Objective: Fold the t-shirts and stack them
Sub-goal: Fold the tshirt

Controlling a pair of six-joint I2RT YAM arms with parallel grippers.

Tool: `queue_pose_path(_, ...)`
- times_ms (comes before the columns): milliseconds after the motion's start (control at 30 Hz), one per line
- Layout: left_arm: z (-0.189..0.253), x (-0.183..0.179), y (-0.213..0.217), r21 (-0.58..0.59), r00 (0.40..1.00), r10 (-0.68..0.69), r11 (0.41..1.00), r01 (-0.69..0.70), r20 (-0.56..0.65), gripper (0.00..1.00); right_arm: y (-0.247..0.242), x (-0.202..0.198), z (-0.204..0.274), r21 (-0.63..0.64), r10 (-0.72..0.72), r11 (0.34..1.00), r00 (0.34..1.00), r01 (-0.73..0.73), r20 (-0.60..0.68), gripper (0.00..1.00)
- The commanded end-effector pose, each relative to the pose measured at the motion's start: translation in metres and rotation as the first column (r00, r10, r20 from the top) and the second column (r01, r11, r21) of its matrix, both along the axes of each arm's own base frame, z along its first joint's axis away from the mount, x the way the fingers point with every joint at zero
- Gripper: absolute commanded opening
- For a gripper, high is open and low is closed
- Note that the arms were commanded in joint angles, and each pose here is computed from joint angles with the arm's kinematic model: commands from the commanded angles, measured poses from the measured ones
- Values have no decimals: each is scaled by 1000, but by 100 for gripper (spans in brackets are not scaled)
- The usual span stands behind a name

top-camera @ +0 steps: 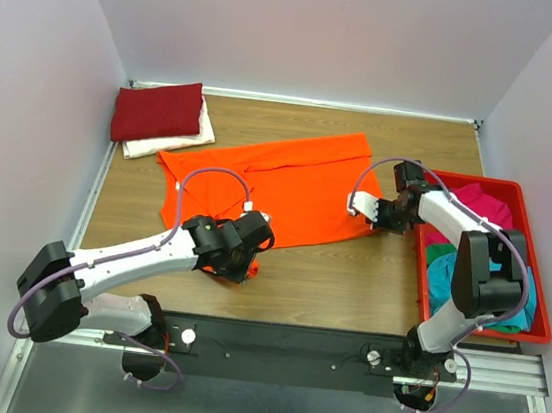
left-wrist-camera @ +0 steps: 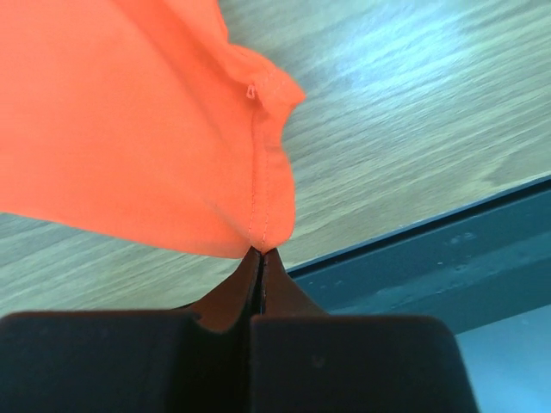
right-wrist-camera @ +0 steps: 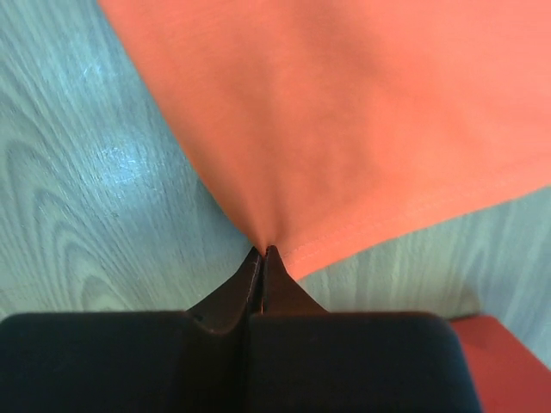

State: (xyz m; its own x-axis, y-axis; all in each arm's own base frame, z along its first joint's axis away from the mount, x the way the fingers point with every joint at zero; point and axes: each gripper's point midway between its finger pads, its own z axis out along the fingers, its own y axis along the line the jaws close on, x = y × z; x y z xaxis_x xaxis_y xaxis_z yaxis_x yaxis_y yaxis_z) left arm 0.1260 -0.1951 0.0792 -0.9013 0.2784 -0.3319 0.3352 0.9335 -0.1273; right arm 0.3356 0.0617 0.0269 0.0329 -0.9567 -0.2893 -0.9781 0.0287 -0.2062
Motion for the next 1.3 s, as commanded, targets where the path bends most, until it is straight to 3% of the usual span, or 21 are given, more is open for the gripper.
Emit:
queue_pose_path(0, 25, 18, 3, -43, 995, 74, 997, -71, 71, 0, 12, 6, 22, 93, -79, 993, 996, 74, 50, 1)
queue_pose_path(667, 99, 91, 22, -167, 922, 279, 956, -240, 269, 0, 20, 44, 57, 267, -397, 895, 912, 358, 107, 1)
queue_pose_path(1267, 139, 144, 50, -244, 820, 400, 914, -324, 409, 0, 11, 75, 64, 343, -560, 796, 822, 499, 103, 1)
